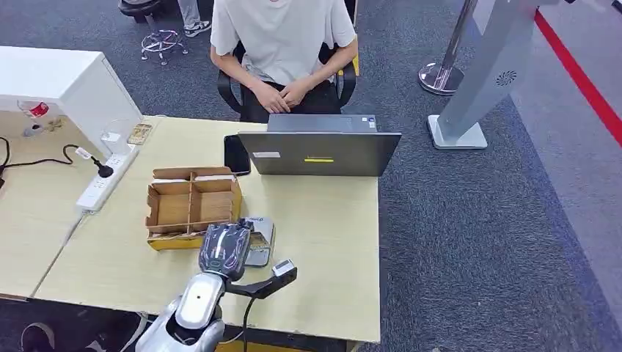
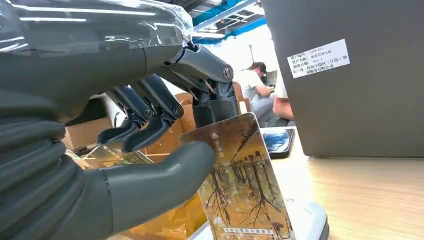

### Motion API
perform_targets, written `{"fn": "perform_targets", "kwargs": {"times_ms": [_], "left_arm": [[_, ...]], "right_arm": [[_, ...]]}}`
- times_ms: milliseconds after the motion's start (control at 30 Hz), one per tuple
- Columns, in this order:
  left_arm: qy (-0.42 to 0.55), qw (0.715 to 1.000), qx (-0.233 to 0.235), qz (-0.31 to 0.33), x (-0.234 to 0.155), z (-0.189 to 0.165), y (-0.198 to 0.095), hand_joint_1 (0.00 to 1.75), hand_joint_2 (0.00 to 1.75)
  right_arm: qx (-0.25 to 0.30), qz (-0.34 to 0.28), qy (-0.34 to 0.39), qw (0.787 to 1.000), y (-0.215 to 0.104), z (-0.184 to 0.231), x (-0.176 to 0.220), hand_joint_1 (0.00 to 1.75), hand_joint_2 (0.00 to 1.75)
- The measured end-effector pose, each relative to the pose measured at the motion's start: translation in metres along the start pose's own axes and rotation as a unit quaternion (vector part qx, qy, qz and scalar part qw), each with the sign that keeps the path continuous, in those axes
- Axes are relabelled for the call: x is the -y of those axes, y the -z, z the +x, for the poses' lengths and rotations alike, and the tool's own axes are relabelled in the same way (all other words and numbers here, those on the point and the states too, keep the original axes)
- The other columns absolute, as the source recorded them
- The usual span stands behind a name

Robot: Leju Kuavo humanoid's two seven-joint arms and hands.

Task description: Pass the card to the sensor for recognition and then transmit it.

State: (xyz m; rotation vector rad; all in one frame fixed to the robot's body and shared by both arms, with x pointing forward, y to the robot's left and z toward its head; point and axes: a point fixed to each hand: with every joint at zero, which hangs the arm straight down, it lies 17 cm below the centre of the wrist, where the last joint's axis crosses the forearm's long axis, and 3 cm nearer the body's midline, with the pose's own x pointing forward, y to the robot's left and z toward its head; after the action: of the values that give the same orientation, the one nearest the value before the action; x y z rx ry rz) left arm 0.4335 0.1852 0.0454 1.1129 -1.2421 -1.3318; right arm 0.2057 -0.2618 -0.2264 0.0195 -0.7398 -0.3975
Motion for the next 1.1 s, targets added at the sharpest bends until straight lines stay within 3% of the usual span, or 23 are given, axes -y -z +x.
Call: {"fn": "perform_targets", "kwargs": {"times_ms": [200, 367, 600, 800, 1100], "left_arm": [[-0.012, 0.999, 0.002, 0.036, -0.013, 0.001, 0.003, 1.75, 1.75], [-0.023, 0.992, -0.006, 0.127, -0.069, -0.006, 0.012, 1.75, 1.75], [-0.022, 0.985, -0.009, 0.169, -0.102, -0.014, 0.014, 1.75, 1.75], [-0.002, 0.958, -0.057, 0.279, -0.179, -0.061, 0.022, 1.75, 1.75], [0.056, 0.933, -0.087, 0.344, -0.261, -0.106, 0.043, 1.75, 1.75]], "right_arm": [[-0.002, 0.002, -0.005, 1.000, 0.000, -0.001, -0.001, 0.00, 0.00], [-0.006, 0.010, -0.017, 1.000, -0.001, -0.003, -0.006, 0.00, 0.00], [-0.006, 0.015, -0.020, 1.000, 0.000, -0.002, -0.011, 0.00, 0.00], [-0.013, 0.029, -0.038, 0.999, 0.002, -0.002, -0.020, 0.00, 0.00], [-0.019, 0.045, -0.055, 0.997, 0.005, 0.002, -0.034, 0.00, 0.00]]}}
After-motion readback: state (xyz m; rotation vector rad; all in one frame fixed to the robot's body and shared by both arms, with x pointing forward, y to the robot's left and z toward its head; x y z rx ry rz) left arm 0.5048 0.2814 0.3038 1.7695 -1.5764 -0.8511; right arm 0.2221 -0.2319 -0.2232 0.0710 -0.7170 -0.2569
